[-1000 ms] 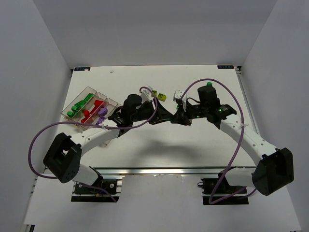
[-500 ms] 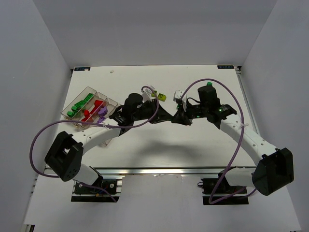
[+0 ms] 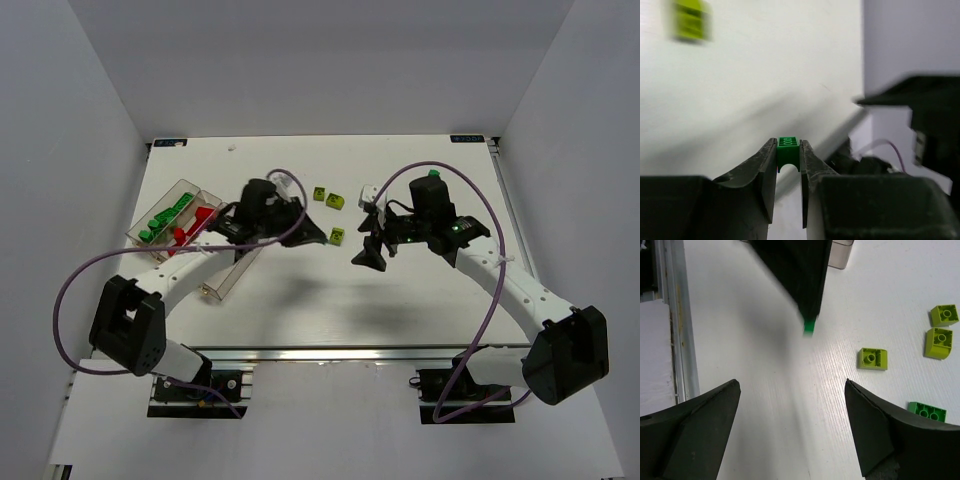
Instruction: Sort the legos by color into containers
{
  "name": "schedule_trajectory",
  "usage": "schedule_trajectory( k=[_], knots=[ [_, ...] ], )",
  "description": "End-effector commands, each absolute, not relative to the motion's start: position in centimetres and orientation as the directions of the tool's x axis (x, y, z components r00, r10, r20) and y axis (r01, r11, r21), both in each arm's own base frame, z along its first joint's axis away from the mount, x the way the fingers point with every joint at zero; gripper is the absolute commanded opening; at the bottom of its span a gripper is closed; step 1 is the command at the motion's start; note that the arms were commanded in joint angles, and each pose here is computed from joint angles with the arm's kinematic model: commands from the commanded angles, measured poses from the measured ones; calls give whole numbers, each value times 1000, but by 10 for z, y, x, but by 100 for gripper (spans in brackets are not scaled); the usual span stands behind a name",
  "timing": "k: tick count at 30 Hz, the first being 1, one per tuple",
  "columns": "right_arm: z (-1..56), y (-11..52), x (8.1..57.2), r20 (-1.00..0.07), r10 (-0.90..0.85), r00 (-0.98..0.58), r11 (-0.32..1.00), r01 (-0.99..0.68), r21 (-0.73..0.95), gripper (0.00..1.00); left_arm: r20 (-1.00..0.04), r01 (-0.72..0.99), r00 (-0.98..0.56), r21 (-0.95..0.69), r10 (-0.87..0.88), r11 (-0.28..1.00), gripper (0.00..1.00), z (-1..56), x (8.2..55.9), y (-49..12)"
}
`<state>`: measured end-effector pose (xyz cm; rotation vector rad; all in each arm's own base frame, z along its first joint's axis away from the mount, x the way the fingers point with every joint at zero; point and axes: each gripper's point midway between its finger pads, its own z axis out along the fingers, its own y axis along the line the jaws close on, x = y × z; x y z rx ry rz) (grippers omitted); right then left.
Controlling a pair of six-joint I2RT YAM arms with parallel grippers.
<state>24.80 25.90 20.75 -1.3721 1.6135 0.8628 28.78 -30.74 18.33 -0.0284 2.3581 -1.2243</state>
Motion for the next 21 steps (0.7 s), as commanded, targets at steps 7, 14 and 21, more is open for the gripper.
schedule_trajectory(
  k=[7,14,21],
  knots=[
    [195,251,240,-881,-472,-2,111,-992,-57,67,-577,-251,-685,-386,-445,888,0,173,375,-60],
    [188,252,239,-875,-482,-40,113,-993,-17,0,-662,-525,-477,-313,-578,791,0,185,426,69],
    [185,243,251,-872,-487,-44,173,-984,-47,0,-704,-663,-408,-208,-581,719,0,173,459,127]
  ],
)
